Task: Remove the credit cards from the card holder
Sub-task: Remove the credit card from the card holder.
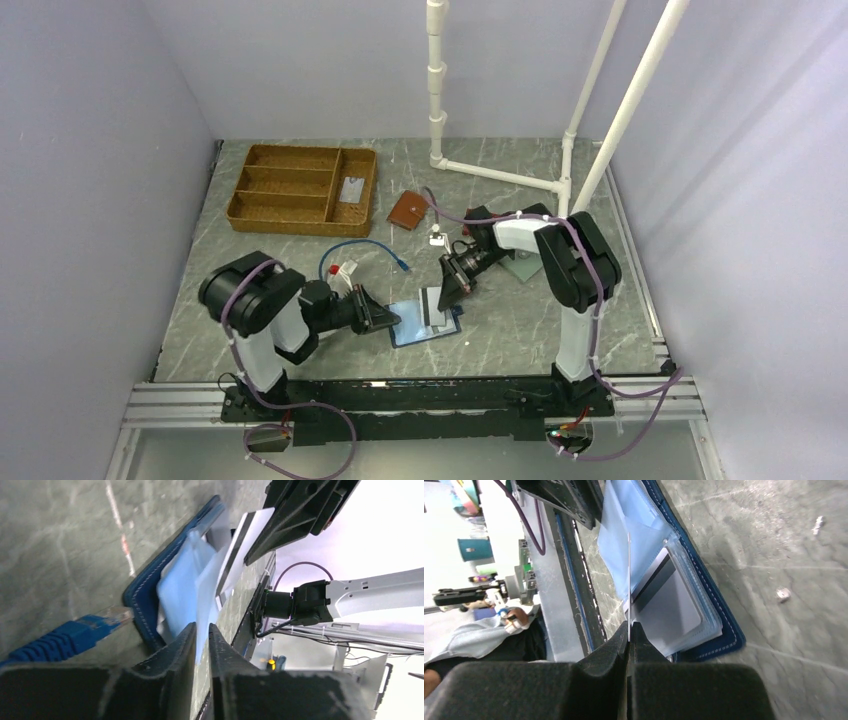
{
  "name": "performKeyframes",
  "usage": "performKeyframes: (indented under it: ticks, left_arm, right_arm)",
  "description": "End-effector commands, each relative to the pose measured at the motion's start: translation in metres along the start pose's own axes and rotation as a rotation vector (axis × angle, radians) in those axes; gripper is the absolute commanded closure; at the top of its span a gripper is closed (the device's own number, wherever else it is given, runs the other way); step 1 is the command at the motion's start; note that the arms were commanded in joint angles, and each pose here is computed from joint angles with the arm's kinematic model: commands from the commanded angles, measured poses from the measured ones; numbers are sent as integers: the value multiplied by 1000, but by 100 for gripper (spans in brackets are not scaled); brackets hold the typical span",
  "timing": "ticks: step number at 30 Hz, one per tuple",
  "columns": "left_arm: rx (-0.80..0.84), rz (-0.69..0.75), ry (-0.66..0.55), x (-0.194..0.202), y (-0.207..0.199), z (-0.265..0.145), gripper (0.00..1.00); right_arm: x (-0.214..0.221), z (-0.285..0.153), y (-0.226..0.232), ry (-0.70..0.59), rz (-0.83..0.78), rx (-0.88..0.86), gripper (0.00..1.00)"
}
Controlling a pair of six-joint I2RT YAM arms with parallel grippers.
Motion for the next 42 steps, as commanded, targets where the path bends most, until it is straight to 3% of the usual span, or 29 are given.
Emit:
performKeyframes:
  ticks: [1, 6, 10, 12, 16, 20, 27, 30, 34, 42]
  left_arm:
    - [-17, 57, -45, -6, -9, -6, 77]
    - [-91, 101, -82, -10, -21, -18, 68]
    - [-171, 192, -167, -18, -41, -40, 53]
    - [-200, 242, -225, -19, -54, -59, 41]
    - [-140, 236, -326, -19, -78, -81, 2]
    - [-14, 150, -326, -14, -100, -82, 0]
    - [152, -175, -242, -18, -136, -60, 1]
    - [159, -279, -222, -23, -147, -51, 3]
    - [40, -453, -237, -25, -142, -36, 8]
    - [16, -526, -238, -26, -143, -17, 13]
  right_arm:
    - [-22, -24, 11, -49, -163, 73, 100]
    - [-31, -34, 26, -71, -256, 79, 100]
    - [-37, -43, 36, -72, -333, 104, 100]
    - [-43, -49, 44, -77, -398, 125, 100]
    - [-48, -51, 59, -67, -549, 190, 100]
    - [-53, -47, 74, -27, -775, 297, 100]
    - [-56, -46, 81, 51, -1198, 551, 100]
    - [-56, -50, 79, 42, -1277, 645, 100]
    - [-58, -48, 79, 38, -1342, 745, 100]
    - [-61, -33, 88, 43, -1377, 782, 100]
Point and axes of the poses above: each gripper's point midway between its finger pads, its own z axis out along the fingers, its own y axis along the line the jaws close on, x = y × z, the point moved 3 cm from there along -z, back along the fingers, and after that the axes turned 11 degrees about -z, right-handed, at the moved point
